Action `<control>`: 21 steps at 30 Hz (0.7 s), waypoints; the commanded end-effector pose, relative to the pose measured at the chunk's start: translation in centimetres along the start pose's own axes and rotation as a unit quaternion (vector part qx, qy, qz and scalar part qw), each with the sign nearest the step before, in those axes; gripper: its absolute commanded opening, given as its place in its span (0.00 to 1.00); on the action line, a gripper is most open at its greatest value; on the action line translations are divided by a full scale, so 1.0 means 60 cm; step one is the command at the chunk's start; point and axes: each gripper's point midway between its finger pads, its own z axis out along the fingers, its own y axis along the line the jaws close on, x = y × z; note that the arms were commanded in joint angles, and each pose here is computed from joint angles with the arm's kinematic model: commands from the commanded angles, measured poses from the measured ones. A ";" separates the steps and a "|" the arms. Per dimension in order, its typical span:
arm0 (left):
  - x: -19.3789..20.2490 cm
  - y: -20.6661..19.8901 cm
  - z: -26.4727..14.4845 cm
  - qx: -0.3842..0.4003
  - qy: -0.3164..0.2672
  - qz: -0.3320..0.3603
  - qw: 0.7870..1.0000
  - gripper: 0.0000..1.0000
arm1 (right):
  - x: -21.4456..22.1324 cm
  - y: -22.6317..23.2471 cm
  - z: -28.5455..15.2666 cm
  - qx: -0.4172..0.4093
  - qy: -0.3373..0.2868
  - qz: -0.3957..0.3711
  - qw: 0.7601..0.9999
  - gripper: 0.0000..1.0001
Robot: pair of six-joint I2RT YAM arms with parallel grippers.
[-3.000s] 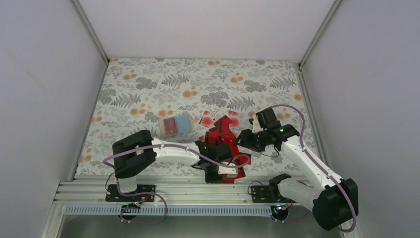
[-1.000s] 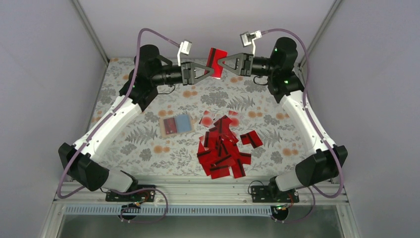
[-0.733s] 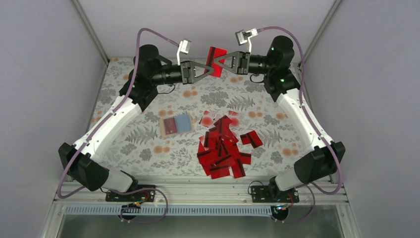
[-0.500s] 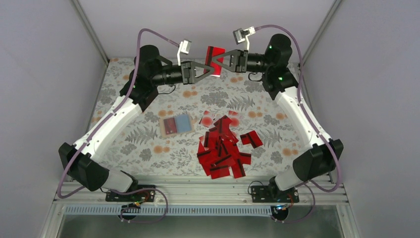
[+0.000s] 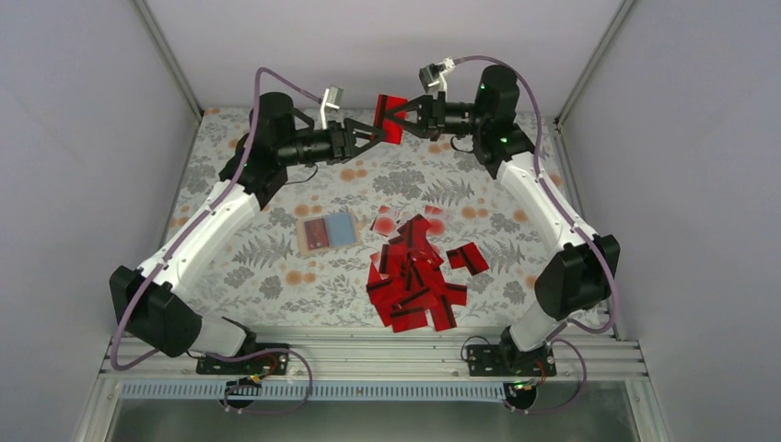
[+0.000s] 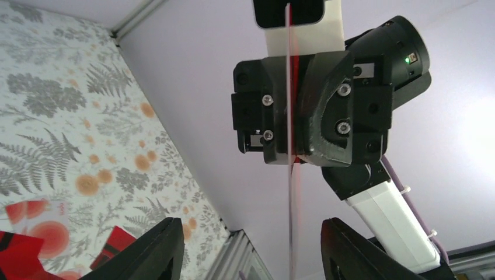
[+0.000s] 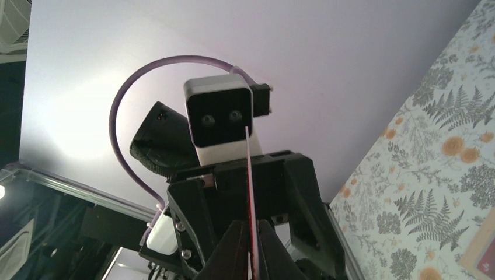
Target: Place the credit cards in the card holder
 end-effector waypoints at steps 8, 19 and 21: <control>-0.011 -0.031 -0.049 0.017 0.020 0.027 0.999 0.59 | 0.031 -0.020 0.012 -0.022 0.072 0.014 0.997 0.04; -0.017 -0.012 -0.048 0.014 0.041 0.021 0.999 0.48 | 0.038 -0.008 0.014 -0.035 0.095 -0.003 0.995 0.04; -0.019 -0.007 -0.048 0.012 0.040 0.020 0.999 0.48 | 0.040 -0.006 0.016 -0.037 0.098 -0.004 0.995 0.04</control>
